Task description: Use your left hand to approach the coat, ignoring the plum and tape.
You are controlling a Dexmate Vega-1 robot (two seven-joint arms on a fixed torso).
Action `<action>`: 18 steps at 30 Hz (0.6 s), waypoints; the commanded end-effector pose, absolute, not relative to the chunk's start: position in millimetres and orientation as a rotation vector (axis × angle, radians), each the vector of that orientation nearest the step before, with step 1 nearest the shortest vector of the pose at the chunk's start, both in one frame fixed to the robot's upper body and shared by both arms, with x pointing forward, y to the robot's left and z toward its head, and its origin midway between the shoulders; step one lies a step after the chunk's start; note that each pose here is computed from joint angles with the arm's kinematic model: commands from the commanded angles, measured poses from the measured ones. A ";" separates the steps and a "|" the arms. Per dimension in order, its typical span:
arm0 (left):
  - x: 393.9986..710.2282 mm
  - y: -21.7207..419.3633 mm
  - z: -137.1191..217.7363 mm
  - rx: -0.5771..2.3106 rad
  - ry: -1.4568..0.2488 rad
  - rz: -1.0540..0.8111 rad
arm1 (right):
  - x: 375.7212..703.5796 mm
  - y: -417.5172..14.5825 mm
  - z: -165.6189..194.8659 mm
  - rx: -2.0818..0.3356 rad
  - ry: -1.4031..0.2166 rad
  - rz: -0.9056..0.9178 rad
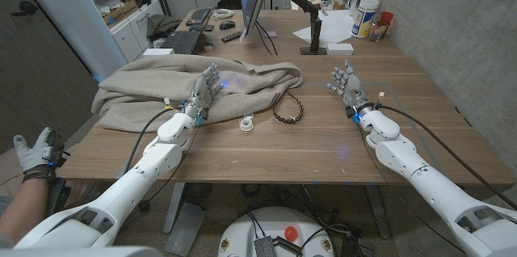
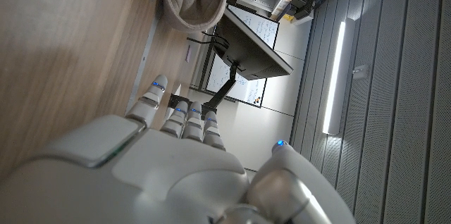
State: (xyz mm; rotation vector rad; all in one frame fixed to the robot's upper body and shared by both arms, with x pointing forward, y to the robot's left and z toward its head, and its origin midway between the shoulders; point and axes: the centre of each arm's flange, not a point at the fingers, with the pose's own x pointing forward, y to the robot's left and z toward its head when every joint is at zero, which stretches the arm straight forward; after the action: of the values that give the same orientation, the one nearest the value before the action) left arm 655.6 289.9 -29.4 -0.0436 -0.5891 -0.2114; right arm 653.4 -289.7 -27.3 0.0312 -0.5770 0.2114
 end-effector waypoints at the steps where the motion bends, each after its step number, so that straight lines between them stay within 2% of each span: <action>1: 656.4 289.7 -30.9 -0.073 -0.602 -0.228 | 653.5 -289.6 -26.9 0.025 -0.578 0.213; 18: 654.9 289.5 -29.9 -0.136 -0.641 -0.263 | 653.5 -289.5 -26.9 0.023 -0.573 0.214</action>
State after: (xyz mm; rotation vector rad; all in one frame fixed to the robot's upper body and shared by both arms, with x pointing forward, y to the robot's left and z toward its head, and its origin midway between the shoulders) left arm 656.8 289.3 -31.8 -0.1152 -0.6219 -0.2496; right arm 653.5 -289.4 -27.3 0.0260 -0.5734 0.2129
